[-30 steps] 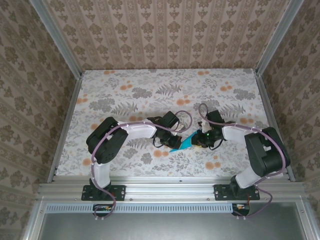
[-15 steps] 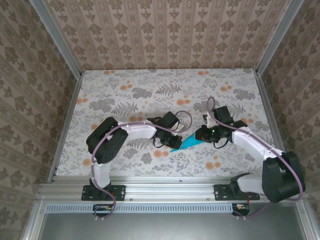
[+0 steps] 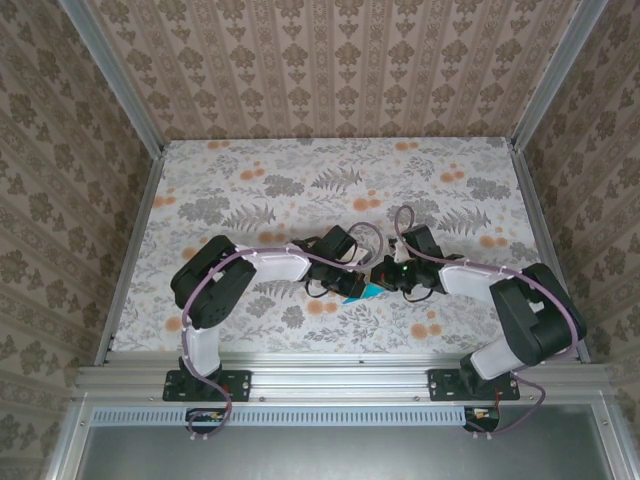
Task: Fold a paper plane with a square sheet of paper (pick it up from the middle)
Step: Fold the wing for the fifth time at the center of the table.
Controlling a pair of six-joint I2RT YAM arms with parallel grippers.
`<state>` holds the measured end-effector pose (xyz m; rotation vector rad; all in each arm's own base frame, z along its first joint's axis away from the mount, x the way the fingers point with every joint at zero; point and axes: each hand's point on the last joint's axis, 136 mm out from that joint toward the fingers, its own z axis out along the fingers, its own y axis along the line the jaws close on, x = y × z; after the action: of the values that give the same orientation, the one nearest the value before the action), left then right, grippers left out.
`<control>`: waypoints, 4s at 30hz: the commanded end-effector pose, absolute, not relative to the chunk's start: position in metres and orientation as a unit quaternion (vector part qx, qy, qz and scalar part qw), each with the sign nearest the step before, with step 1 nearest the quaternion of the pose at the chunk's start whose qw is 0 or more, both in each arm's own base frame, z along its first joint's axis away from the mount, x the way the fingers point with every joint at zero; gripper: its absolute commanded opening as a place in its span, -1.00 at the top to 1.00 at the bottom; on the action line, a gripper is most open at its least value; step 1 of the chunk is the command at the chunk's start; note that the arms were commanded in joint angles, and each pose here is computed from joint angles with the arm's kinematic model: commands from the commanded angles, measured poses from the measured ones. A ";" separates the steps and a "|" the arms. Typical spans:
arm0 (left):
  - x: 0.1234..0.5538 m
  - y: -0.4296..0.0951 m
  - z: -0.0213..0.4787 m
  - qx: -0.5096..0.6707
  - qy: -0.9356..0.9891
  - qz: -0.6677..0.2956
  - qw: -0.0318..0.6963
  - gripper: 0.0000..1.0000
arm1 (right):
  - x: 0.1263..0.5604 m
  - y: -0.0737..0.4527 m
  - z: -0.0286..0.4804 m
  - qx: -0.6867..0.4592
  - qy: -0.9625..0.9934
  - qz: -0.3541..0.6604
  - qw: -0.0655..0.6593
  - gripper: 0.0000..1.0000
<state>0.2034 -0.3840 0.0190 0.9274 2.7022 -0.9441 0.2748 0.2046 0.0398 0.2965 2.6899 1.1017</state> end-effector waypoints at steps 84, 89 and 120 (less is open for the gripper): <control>0.153 -0.304 -0.059 0.291 0.937 -0.184 -0.051 0.92 | 0.375 0.102 0.064 0.174 0.907 0.319 0.212 0.96; 0.154 -0.307 -0.059 0.292 0.936 -0.189 -0.049 0.92 | 0.335 0.127 0.074 0.167 0.899 0.355 0.196 0.96; 0.153 -0.310 -0.045 0.296 0.936 -0.186 -0.035 0.92 | 0.257 0.163 -0.033 0.157 0.948 0.257 0.102 1.00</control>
<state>0.1984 -0.3812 0.0181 0.9355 2.6622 -0.9605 0.2788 0.1964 0.0117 0.3844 2.6530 1.0564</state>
